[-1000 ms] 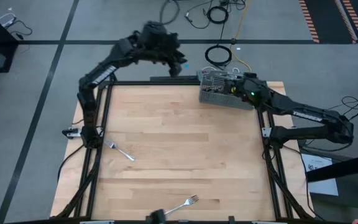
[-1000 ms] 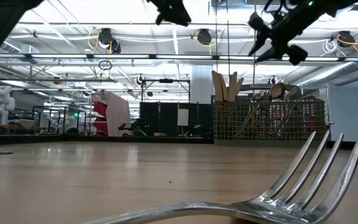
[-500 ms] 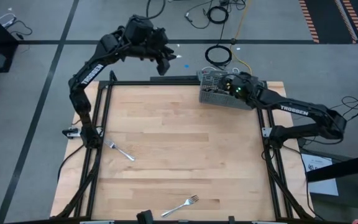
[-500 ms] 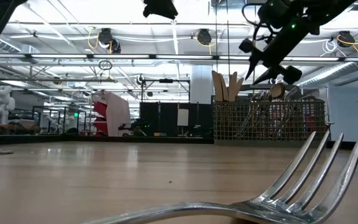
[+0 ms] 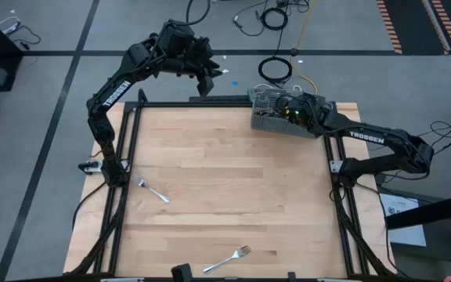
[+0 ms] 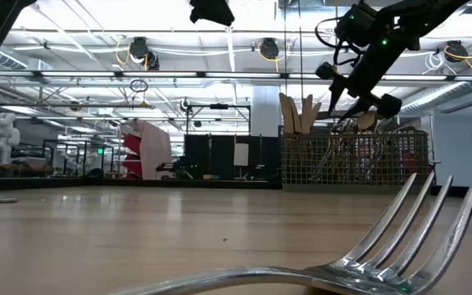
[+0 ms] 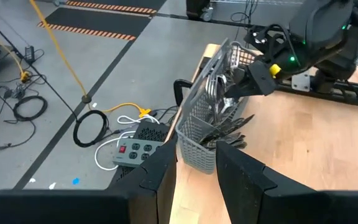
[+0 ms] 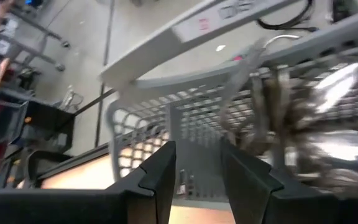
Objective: Sort silverware
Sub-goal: Adjust the silver fork into the silverware basket
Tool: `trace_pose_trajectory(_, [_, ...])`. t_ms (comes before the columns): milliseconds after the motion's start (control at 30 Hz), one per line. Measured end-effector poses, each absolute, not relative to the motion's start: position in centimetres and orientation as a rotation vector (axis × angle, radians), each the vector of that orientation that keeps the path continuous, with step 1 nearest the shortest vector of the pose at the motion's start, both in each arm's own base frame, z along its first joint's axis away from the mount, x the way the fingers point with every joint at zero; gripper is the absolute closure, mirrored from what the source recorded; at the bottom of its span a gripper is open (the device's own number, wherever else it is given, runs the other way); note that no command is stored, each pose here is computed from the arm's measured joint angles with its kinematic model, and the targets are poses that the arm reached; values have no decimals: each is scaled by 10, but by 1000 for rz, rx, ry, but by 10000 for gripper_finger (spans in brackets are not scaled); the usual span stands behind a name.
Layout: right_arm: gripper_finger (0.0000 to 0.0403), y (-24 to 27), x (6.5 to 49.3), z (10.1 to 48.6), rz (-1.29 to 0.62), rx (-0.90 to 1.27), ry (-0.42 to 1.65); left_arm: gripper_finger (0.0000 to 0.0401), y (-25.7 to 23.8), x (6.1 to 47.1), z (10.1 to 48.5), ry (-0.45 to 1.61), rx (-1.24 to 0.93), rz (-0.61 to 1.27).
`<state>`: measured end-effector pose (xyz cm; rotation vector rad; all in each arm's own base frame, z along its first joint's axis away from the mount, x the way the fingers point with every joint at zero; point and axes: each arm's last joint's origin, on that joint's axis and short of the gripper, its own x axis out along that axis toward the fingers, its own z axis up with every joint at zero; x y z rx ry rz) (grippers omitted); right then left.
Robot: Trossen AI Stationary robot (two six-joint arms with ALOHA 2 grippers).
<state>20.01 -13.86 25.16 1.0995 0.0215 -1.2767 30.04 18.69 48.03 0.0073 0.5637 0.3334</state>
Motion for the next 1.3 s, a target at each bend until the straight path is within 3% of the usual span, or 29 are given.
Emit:
trace_pose_trajectory(1167, [287, -165, 190, 246, -1393, 1091, -52, 280, 191, 299, 482, 548, 35, 337])
trace_pose_trajectory(1300, [303, -165, 189, 245, -1420, 1065, -47, 280, 191, 299, 482, 547, 36, 336])
